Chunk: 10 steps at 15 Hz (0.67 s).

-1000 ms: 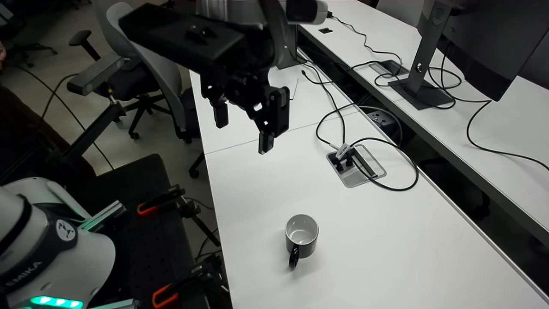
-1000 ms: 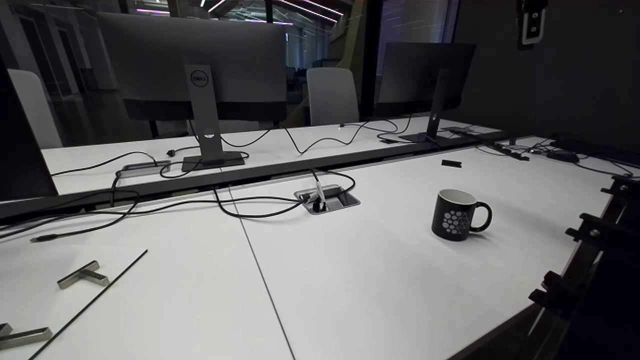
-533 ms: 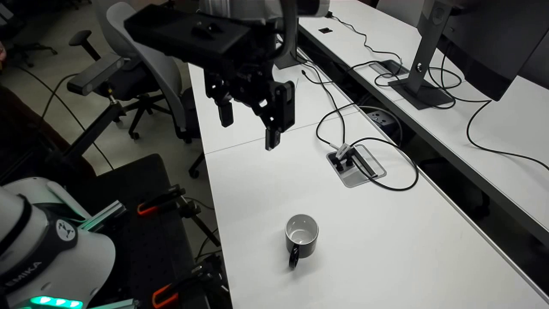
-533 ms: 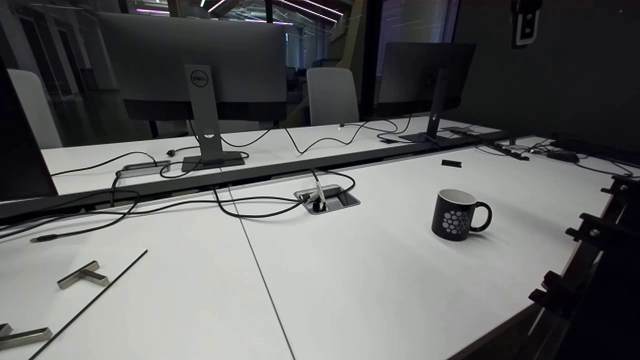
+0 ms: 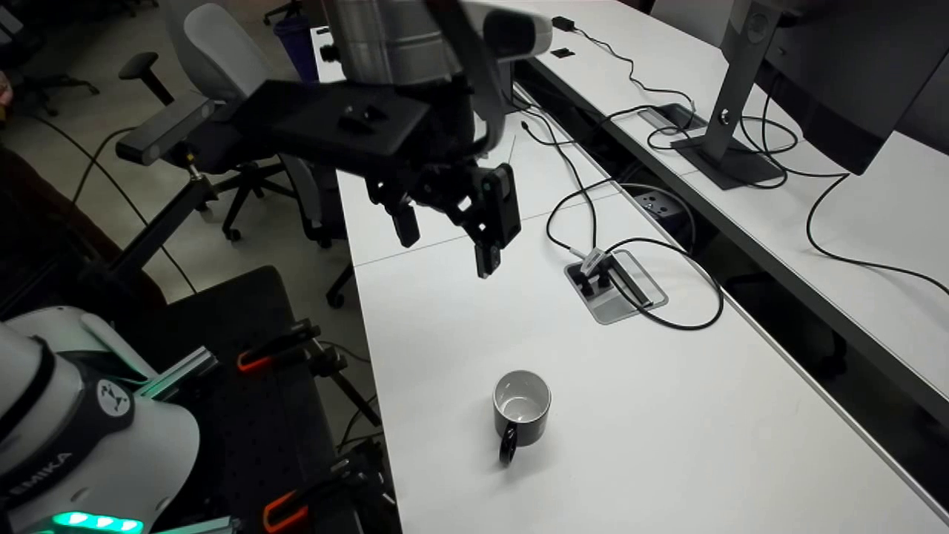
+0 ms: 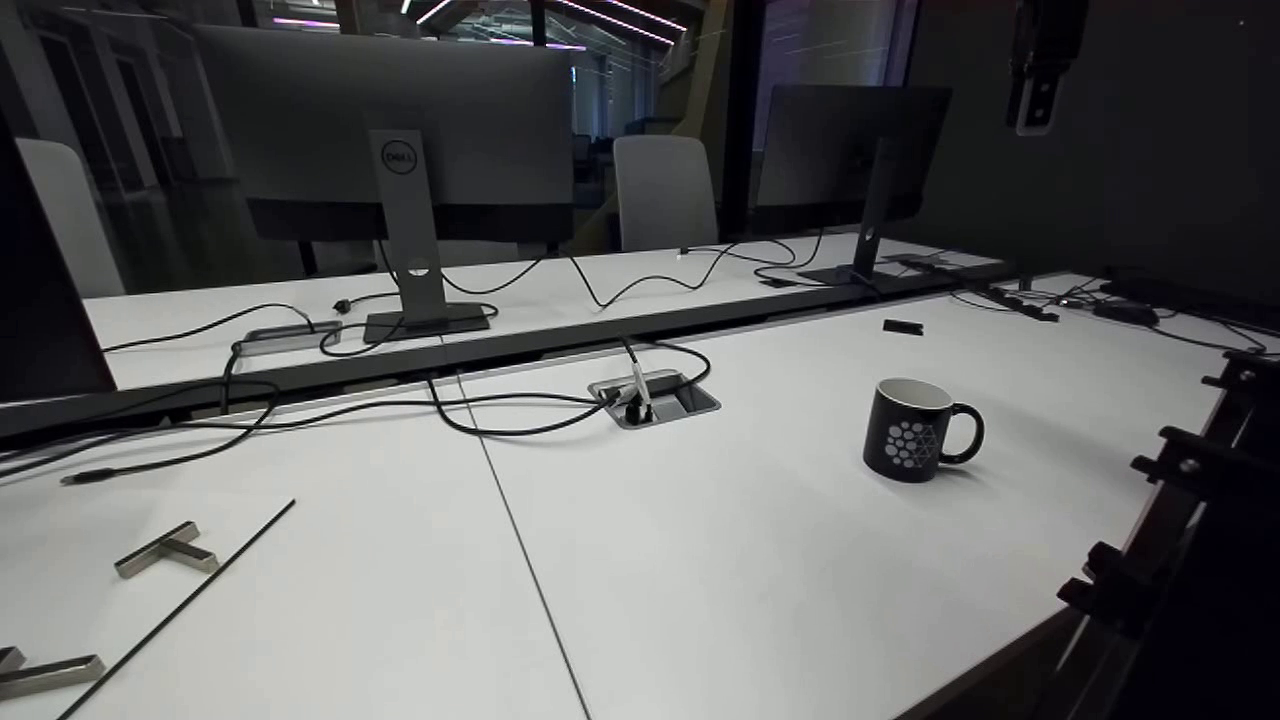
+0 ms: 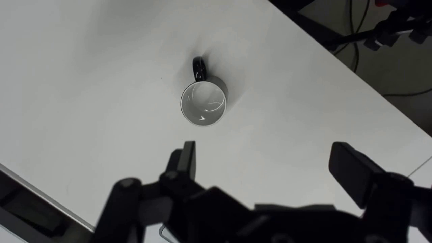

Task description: Move the cup to the left

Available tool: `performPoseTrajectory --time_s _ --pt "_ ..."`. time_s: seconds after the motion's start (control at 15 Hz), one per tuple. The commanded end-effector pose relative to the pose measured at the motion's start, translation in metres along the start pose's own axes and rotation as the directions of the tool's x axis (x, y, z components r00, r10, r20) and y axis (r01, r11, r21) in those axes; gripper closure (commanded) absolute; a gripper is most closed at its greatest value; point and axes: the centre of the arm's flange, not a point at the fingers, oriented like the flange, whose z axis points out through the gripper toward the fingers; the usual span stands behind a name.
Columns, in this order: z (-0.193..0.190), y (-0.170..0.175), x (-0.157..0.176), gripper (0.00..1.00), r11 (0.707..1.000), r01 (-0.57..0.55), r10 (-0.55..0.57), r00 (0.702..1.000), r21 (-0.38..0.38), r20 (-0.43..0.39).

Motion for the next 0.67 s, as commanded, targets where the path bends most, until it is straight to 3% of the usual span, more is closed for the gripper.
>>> performPoseTrajectory --time_s 0.0,0.4,0.6 --pt "0.028 0.003 -0.015 0.00 1.000 -0.009 0.009 1.000 0.011 0.005" --pt "0.070 0.006 -0.013 0.00 0.996 0.076 -0.076 0.997 0.038 0.005" --pt "0.097 0.006 -0.012 0.00 0.989 0.131 -0.135 0.989 0.071 0.063"
